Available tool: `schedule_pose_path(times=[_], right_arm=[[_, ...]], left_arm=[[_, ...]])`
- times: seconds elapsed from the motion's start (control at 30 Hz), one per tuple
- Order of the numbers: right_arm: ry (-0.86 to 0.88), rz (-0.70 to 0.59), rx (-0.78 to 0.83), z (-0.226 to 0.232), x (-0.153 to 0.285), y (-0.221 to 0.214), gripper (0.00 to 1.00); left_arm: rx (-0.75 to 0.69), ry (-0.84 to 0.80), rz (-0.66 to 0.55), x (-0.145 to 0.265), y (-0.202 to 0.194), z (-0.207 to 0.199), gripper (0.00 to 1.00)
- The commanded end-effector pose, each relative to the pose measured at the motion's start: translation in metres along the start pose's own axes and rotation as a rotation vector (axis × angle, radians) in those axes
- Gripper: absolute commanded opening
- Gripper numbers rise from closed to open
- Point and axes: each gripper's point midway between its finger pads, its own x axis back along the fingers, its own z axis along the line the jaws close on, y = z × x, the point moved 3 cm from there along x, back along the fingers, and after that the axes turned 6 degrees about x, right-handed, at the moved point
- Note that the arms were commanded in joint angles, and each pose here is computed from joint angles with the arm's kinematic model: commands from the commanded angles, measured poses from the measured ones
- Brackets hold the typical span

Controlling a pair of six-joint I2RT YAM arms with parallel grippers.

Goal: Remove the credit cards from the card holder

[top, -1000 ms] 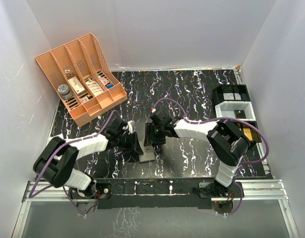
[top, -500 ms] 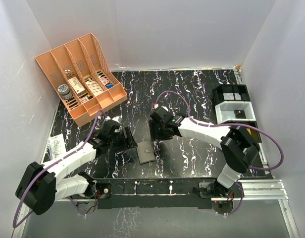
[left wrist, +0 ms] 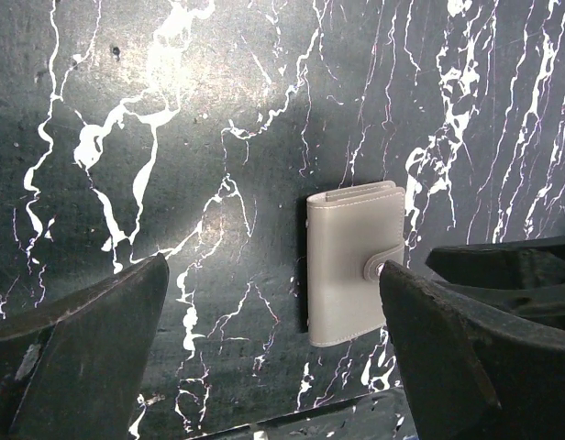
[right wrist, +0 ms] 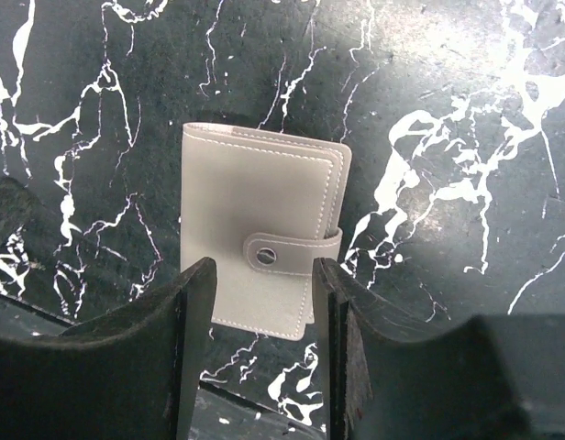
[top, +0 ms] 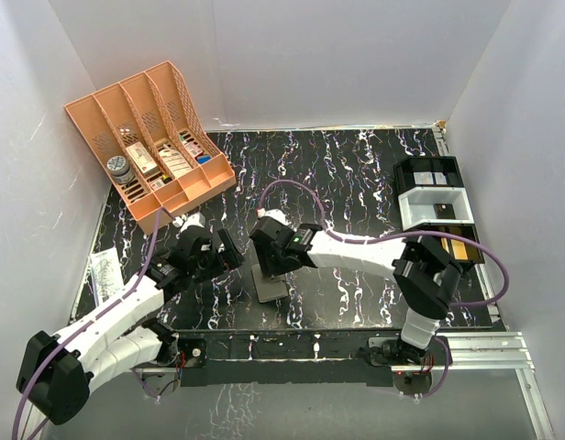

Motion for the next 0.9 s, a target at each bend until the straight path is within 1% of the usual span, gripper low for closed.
schedule_pose_path(times=[0.0, 0.2, 0.4, 0.57, 0.8, 0.87], right_arm=[[-0.08, -0.025, 0.014, 0.006, -0.006, 0.01, 0.44], [-0.151, 0.006, 0.041, 0.006, -0.013, -0.001, 0.42], [-0.184, 0.035, 0.043, 0.0, -0.023, -0.012, 0.41], [-0.212, 0.048, 0.034, -0.004, -0.031, -0.018, 0.36], [-0.106, 0.05, -0.041, 0.003, -0.034, -0.021, 0.23], [-0.071, 0.053, -0.072, 0.003, -0.034, -0.021, 0.22]], left_arm=[[0.035, 0.013, -0.029, 0.003, 0.001, 0.006, 0.97], [0.042, 0.032, -0.041, 0.006, 0.003, 0.009, 0.93], [0.024, 0.022, -0.037, 0.006, 0.003, 0.007, 0.9], [-0.007, -0.018, 0.008, 0.002, -0.001, -0.002, 0.81], [-0.024, -0.084, 0.103, -0.008, -0.015, -0.013, 0.69], [-0.044, -0.121, 0.148, -0.01, -0.021, -0.019, 0.66]])
